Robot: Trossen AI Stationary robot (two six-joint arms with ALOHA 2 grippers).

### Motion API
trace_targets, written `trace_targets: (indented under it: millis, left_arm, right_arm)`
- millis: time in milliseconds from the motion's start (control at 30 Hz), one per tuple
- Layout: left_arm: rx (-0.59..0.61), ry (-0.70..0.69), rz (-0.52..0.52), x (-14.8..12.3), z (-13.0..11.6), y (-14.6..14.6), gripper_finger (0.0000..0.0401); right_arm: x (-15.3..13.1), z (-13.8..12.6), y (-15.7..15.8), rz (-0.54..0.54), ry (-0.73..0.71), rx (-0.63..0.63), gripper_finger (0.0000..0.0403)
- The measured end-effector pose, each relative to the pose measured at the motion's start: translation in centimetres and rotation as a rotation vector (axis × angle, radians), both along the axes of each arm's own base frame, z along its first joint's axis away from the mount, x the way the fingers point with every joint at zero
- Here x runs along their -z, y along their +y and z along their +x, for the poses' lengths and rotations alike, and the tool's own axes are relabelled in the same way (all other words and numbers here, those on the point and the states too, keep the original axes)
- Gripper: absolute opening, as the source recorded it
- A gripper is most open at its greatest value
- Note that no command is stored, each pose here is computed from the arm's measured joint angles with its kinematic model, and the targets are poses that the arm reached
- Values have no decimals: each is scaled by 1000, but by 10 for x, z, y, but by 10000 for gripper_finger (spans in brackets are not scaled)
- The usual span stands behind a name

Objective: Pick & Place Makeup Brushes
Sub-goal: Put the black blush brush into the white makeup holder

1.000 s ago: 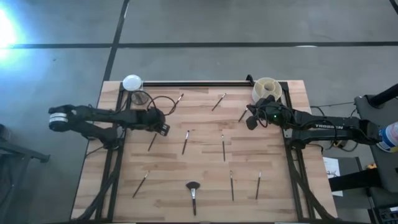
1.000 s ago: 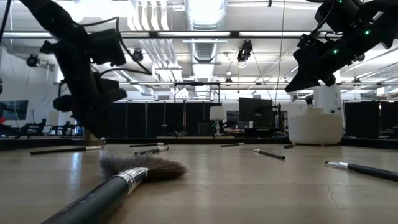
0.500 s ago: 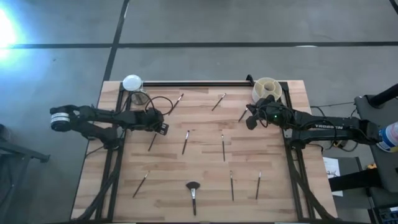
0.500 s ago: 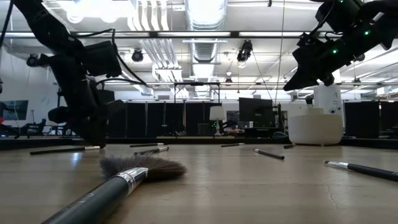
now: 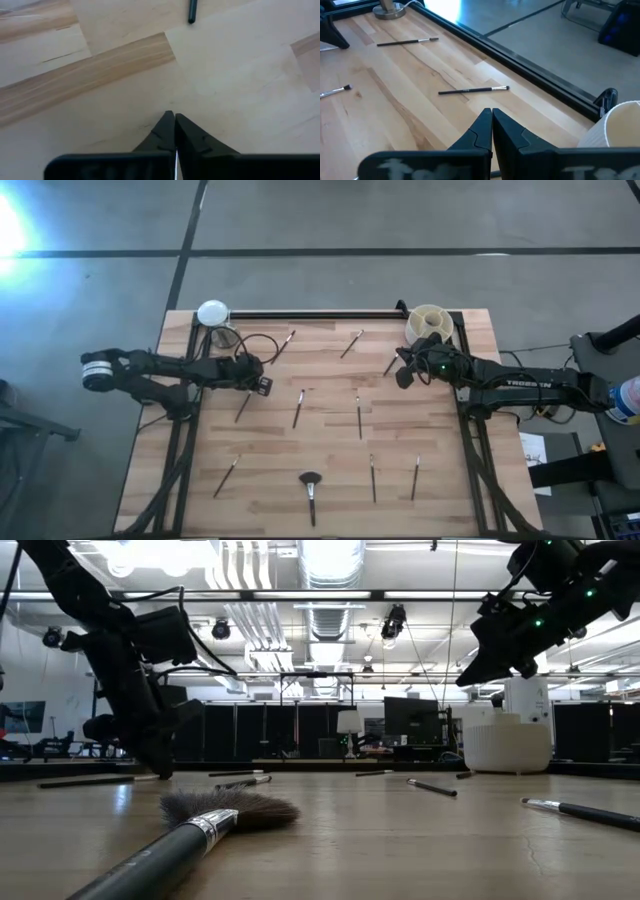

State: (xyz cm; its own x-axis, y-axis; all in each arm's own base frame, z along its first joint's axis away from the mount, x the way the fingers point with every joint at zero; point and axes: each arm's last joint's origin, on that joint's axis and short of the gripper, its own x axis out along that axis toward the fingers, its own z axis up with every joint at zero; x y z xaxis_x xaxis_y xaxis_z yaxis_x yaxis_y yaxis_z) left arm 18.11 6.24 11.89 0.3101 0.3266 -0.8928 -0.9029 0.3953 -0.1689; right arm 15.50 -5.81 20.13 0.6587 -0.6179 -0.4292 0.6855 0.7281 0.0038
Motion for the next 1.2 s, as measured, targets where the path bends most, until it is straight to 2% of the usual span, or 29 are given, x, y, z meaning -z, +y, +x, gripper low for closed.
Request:
trace_targets:
  millis: [333,567,767,867,1033,1200]
  left_arm:
    - [51,-85,-3,-22,-9,-5,0]
    - [36,-241,131,-51,-12,-3,0]
    - [102,-490,283,-78,-1,-2,0]
    - [154,-650,371,-87,7,-3,0]
    - [243,-921,474,-88,17,-4,0]
    - [346,-1063,551,-82,28,-3,0]
  right_arm:
    - [1,0,0,0,2,1,8]
    - [1,0,0,0,1,1,8]
    - [1,1,0,-9,-34,-4,8]
    - [2,3,1,-7,-96,-71,8]
    - [5,8,3,9,-201,-186,8]
    - [9,18,4,53,-320,-301,8]
